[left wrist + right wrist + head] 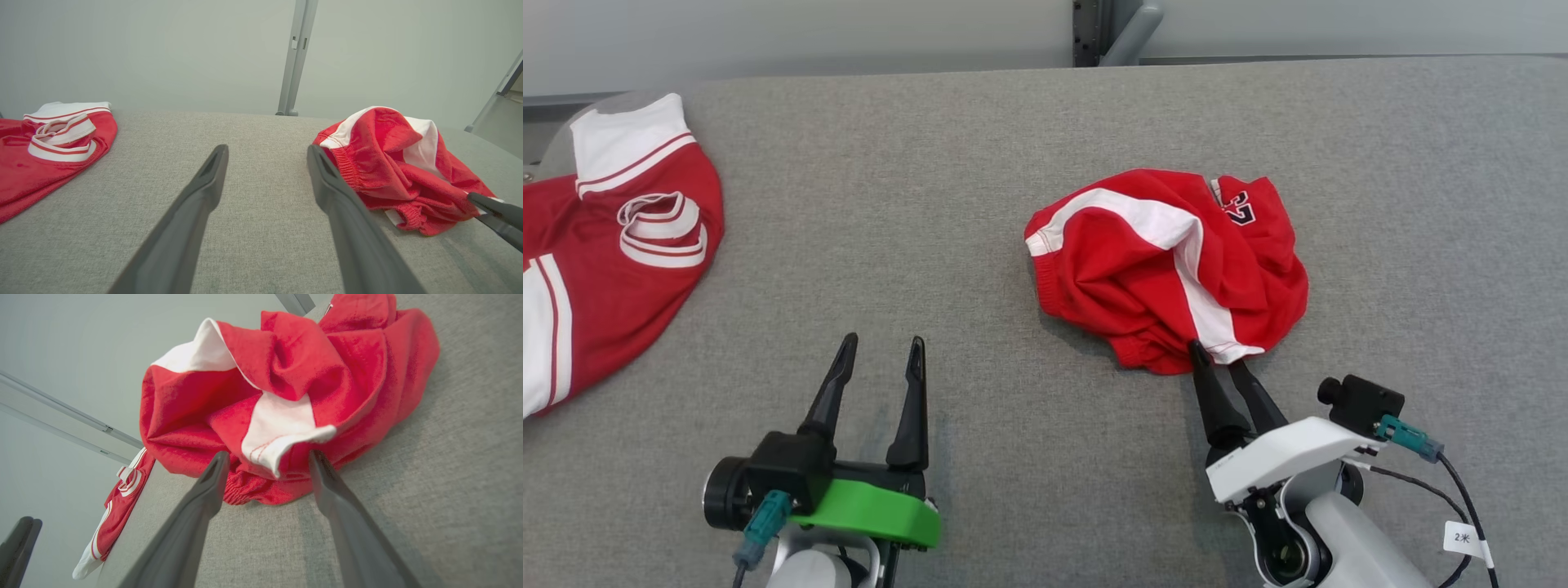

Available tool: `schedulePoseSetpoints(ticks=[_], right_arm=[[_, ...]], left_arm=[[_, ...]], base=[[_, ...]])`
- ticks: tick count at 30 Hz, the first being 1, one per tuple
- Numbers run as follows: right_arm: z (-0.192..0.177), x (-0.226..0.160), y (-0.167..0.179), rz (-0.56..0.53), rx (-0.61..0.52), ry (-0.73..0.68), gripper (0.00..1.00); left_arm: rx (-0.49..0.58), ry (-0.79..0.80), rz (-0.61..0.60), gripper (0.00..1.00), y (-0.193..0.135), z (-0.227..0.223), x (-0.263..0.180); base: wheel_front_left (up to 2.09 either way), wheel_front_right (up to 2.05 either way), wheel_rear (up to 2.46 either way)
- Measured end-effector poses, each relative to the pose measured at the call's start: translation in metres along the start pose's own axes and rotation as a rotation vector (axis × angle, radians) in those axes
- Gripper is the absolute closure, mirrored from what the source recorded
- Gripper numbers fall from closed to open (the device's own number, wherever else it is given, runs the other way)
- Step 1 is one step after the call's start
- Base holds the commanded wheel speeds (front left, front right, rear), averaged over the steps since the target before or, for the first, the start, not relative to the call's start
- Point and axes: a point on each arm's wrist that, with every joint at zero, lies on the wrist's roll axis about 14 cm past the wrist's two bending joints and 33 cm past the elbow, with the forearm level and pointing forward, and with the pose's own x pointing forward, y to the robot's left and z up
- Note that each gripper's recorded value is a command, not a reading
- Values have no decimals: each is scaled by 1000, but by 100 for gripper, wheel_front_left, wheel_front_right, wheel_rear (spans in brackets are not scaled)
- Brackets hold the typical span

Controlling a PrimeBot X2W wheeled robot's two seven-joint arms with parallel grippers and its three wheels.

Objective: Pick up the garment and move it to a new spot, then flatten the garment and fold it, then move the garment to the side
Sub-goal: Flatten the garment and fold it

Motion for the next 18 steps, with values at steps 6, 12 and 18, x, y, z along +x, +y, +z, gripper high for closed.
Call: schedulePoseSetpoints(ticks=[6, 12, 18], right_arm=[[1, 7, -1, -5, 6, -3, 100], [7, -5, -9, -25, -36, -25, 100], [35, -29, -41, -44, -292, -33, 100]], left_arm=[[51, 4, 9, 0, 0, -2, -11], [79, 10, -1, 0, -5, -3, -16], [88, 18, -23, 0, -11, -6, -16]], base=[[0, 0, 0], [0, 0, 0], [0, 0, 0]])
